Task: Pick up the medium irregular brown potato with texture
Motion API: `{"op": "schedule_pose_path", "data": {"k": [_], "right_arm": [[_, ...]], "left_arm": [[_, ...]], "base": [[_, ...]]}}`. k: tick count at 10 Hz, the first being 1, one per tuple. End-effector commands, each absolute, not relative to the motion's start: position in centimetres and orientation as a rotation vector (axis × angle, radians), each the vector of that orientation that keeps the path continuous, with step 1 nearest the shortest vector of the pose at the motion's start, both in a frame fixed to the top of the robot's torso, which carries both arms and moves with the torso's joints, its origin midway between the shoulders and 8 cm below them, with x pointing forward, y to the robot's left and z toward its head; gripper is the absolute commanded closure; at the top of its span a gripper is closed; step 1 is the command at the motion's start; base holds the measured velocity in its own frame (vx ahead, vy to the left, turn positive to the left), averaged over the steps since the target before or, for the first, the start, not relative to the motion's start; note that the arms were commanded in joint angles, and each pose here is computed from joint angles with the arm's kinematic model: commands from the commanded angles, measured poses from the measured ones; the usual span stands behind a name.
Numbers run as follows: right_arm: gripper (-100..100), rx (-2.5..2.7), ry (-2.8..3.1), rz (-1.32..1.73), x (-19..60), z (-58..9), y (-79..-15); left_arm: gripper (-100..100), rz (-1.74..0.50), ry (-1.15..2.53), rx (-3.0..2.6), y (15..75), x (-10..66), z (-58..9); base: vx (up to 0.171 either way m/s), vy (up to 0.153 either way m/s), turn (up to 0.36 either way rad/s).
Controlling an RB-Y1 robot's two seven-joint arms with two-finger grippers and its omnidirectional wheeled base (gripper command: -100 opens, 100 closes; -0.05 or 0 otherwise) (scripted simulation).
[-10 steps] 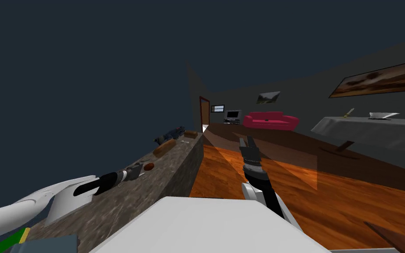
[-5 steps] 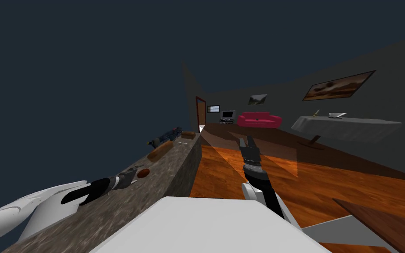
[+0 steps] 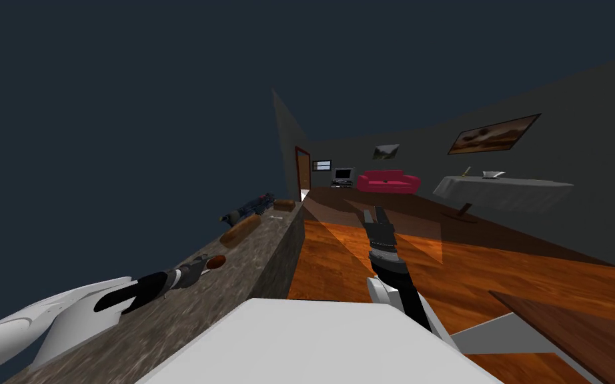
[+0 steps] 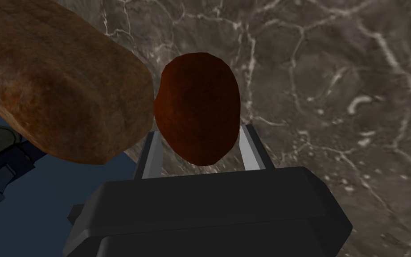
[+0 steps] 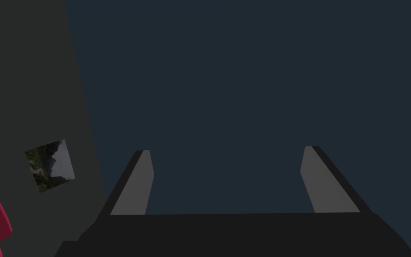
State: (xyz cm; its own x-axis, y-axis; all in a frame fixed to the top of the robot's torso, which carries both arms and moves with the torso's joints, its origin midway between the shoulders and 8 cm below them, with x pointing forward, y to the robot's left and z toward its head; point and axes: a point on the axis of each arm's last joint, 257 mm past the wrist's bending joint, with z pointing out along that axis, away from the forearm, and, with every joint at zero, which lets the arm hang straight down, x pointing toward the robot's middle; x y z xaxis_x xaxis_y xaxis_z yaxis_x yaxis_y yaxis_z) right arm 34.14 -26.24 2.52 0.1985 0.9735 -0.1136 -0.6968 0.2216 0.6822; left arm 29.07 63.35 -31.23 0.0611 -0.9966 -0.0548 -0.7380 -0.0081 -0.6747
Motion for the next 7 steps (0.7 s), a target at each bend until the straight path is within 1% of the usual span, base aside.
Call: {"op": "schedule_pose_path", "data": {"k": [1,3,4,5,6,7], "right_arm": [[0,0.555,0.603,1.256,34.14,2.52,-26.24],[0,0.555,0.603,1.256,34.14,2.52,-26.24],[0,0.555,0.603,1.256,34.14,2.52,-26.24],[0,0.555,0.603,1.256,34.14,2.52,-26.24],[0,0.555,0.604,1.255,34.14,2.51,-26.24],[0,0.555,0.603,1.256,34.14,2.52,-26.24]], "left_arm": [[100,-0.615,1.73,-1.8,63.35,29.07,-31.23],[100,-0.616,1.73,-1.799,63.33,29.09,-31.22],[0,-0.616,1.73,-1.799,63.33,29.09,-31.22],[100,-0.62,1.753,-1.788,62.98,29.27,-30.64],[100,-0.619,1.743,-1.791,63.18,29.27,-30.85],[0,-0.618,1.745,-1.791,63.19,29.23,-30.82]], "base": [[0.0,0.0,0.0],[0.0,0.0,0.0],[0.0,0.0,0.0],[0.009,-0.007,0.157],[0.006,-0.007,0.053],[0.0,0.0,0.0]]}}
